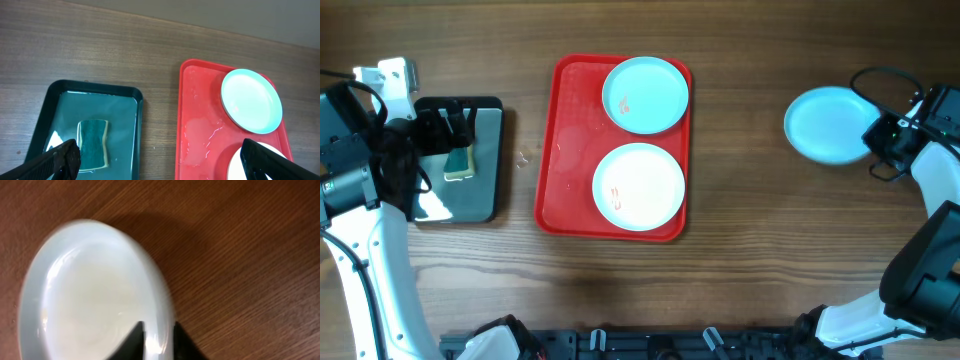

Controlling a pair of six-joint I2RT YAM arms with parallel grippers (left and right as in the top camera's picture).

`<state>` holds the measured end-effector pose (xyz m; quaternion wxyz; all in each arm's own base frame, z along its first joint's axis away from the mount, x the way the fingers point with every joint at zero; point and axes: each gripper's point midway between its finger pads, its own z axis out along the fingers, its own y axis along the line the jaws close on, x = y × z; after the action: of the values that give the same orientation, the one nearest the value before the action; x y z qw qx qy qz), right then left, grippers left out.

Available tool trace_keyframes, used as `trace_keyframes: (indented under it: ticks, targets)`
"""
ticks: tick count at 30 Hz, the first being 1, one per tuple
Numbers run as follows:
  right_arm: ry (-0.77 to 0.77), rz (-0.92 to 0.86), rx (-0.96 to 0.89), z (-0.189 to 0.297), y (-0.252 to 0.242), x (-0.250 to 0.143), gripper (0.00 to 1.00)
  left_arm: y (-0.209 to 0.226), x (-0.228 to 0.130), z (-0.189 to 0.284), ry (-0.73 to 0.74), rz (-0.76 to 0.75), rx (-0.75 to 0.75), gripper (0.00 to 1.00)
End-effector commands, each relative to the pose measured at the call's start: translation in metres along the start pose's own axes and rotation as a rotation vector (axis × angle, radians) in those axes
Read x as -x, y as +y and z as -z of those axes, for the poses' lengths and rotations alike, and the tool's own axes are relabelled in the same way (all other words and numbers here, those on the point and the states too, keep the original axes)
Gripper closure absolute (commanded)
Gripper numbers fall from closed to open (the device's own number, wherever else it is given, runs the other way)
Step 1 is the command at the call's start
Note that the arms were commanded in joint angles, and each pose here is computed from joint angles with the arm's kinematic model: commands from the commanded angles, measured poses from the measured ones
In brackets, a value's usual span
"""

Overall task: Clean dirty plates on tray and stack at the side
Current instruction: 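Release the plate and move the right gripper to the stained white plate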

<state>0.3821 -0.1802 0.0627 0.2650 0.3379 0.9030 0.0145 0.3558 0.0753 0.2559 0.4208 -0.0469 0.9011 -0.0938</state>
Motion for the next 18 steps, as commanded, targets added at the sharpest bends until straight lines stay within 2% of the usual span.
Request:
trace_keyframes:
  ticks: [1, 4, 10, 14, 18]
  targets:
    - [-0.008, -0.007, -0.007, 0.004, 0.000, 0.000, 0.66, -0.004, 0.004, 0.002, -0.009, -0.021, -0.017, 0.00]
    - [0.005, -0.008, -0.011, 0.004, -0.001, -0.003, 0.51, -0.004, 0.003, 0.002, -0.008, -0.021, -0.017, 0.00]
    - [0.006, -0.006, 0.081, 0.023, 0.018, 0.005, 0.51, -0.004, 0.003, 0.002, -0.006, -0.020, -0.017, 0.00]
    - [-0.089, 0.030, 0.187, 0.081, 0.052, 0.036, 0.51, -0.004, 0.003, 0.002, -0.006, -0.021, -0.014, 0.00]
    - [-0.198, 0.138, 0.279, 0.135, 0.093, 0.043, 0.51, -0.004, 0.003, 0.002, -0.006, -0.021, -0.014, 0.00]
